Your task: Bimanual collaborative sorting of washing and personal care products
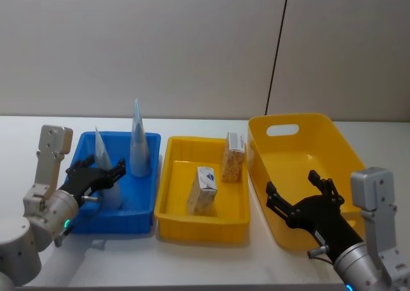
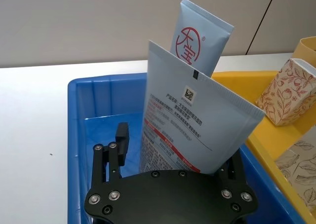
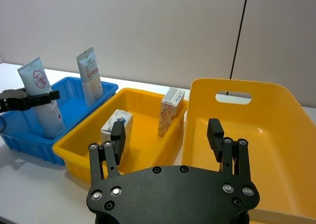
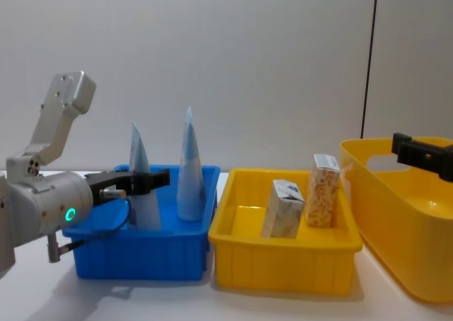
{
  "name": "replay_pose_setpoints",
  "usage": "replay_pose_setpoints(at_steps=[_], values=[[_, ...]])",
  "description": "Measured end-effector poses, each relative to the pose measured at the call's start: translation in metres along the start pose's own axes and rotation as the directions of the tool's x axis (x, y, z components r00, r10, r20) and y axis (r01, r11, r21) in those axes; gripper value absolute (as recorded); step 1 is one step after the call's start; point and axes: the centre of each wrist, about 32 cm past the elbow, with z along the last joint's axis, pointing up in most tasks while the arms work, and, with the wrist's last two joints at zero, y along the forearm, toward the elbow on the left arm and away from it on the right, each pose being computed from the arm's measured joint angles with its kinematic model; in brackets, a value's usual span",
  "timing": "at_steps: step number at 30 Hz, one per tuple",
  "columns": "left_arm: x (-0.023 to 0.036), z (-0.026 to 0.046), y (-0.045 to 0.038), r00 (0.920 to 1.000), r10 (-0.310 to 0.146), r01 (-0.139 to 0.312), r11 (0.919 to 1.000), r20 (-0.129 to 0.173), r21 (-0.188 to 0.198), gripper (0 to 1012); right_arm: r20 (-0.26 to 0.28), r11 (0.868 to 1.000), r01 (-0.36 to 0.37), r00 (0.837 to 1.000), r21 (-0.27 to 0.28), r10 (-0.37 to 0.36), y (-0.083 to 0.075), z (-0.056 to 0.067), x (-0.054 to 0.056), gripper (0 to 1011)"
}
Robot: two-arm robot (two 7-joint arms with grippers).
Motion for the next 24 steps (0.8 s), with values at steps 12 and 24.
replay_pose_setpoints(at_steps=[12,24], values=[[0.0004,-0.0015,-0.0044,1.0000,-0.005,0.005,1.0000,-0.006,0.003,533,0.000,1.000,0.000,1.000,0.000,0.000,0.0000,0.0000,0.0000,1003],[0.0001,-0.0010,-0.0056,0.9999,-0.012,0.012,0.9999,-0.006,0.001,319,0.000,1.000,0.000,1.000,0.000,0.000,0.0000,0.0000,0.0000,1003]])
